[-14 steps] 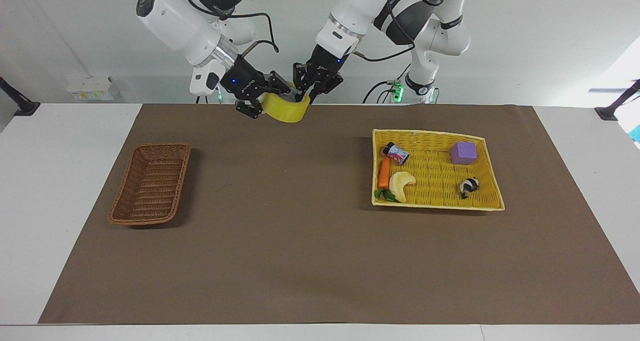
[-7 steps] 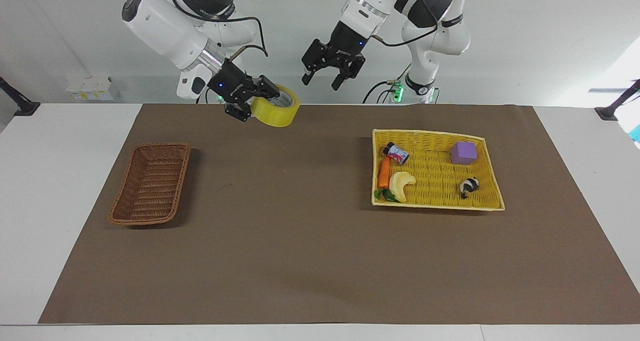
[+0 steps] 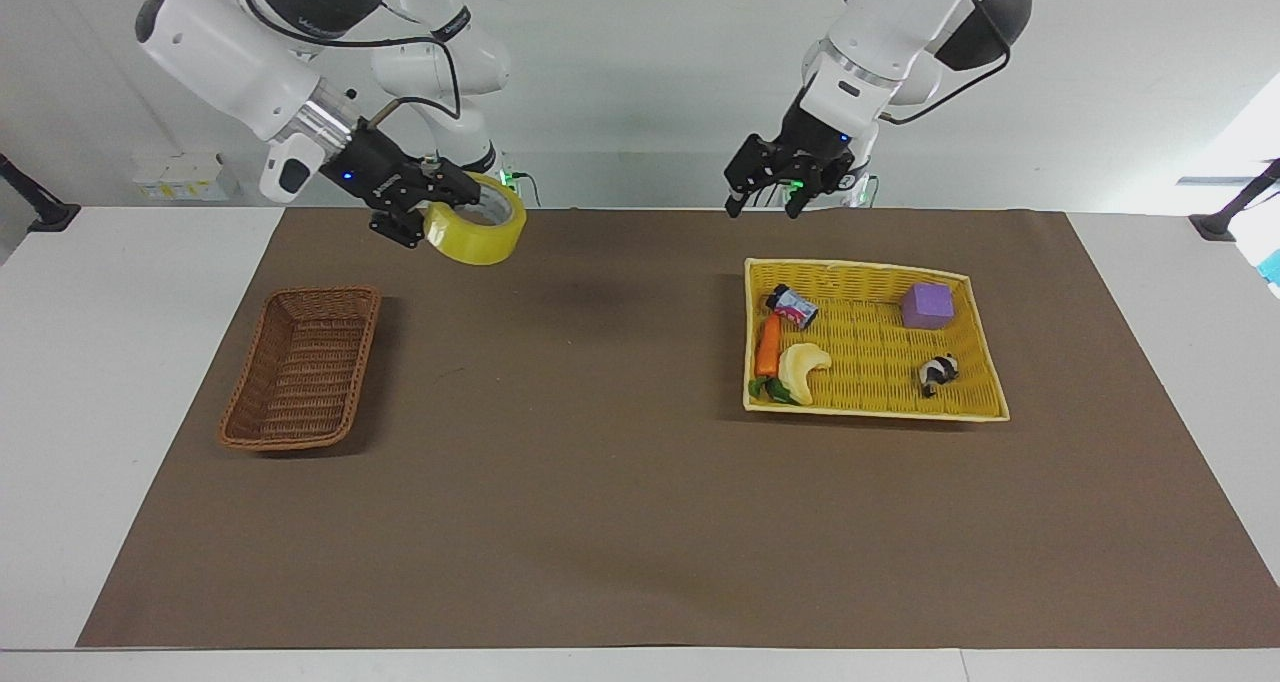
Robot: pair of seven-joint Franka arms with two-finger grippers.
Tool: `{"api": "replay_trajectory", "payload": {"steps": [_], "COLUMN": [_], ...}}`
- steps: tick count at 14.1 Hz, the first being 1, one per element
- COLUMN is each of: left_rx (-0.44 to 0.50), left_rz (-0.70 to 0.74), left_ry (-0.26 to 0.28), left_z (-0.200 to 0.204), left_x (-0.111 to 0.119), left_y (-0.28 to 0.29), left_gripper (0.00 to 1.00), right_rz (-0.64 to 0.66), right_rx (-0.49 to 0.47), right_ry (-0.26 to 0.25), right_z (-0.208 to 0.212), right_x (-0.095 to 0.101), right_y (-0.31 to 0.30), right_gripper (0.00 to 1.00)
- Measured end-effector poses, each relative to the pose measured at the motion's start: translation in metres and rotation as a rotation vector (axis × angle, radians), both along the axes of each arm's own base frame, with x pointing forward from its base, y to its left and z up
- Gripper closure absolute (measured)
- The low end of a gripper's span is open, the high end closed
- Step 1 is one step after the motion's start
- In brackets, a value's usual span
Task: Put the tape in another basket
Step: 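Carry the tape over the basket while the left gripper withdraws, then lower the tape into the basket and open the right gripper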
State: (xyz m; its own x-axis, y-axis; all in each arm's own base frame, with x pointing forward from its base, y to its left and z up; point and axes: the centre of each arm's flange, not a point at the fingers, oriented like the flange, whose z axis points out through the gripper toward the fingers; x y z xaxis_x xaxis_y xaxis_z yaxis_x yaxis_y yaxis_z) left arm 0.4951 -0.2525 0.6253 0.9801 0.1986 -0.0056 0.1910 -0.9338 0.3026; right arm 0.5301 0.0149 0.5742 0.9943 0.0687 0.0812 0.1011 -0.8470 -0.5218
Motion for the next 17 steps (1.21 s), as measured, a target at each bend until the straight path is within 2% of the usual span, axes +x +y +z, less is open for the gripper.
{"api": "replay_trajectory", "payload": {"steps": [1, 3, 5, 8, 10, 13, 17], "left_rx": [0.031, 0.078, 0.112, 0.178, 0.236, 0.303, 0.324], "left_rz": [-0.039, -0.097, -0.153, -0.207, -0.261, -0.351, -0.361], "left_ry": [-0.009, -0.009, -0.001, -0.004, -0.014, -0.003, 0.013], "left_z": [-0.003, -0.008, -0.012, -0.016, -0.016, -0.017, 0.0], "left_x": [0.007, 0.02, 0.031, 0.041, 0.043, 0.042, 0.041], "left_y": [0.02, 0.061, 0.11, 0.177, 0.201, 0.221, 0.231], "left_gripper": [0.0, 0.0, 0.0, 0.0, 0.0, 0.0, 0.0], "right_rz": [-0.003, -0.03, -0.076, -0.093, -0.108, -0.099, -0.029], "right_rx": [-0.065, -0.115, -0.117, -0.114, -0.111, -0.127, -0.121], "right_ry": [0.008, 0.046, 0.092, 0.116, 0.132, 0.138, 0.12], "right_z": [-0.005, -0.024, -0.057, -0.114, -0.132, -0.138, -0.191], "right_x": [-0.001, 0.002, 0.012, 0.023, 0.023, 0.02, 0.015], "right_y": [-0.014, -0.038, -0.076, -0.137, -0.158, -0.168, -0.212], "right_gripper": [1.0, 1.0, 1.0, 1.0, 1.0, 1.0, 1.0]}}
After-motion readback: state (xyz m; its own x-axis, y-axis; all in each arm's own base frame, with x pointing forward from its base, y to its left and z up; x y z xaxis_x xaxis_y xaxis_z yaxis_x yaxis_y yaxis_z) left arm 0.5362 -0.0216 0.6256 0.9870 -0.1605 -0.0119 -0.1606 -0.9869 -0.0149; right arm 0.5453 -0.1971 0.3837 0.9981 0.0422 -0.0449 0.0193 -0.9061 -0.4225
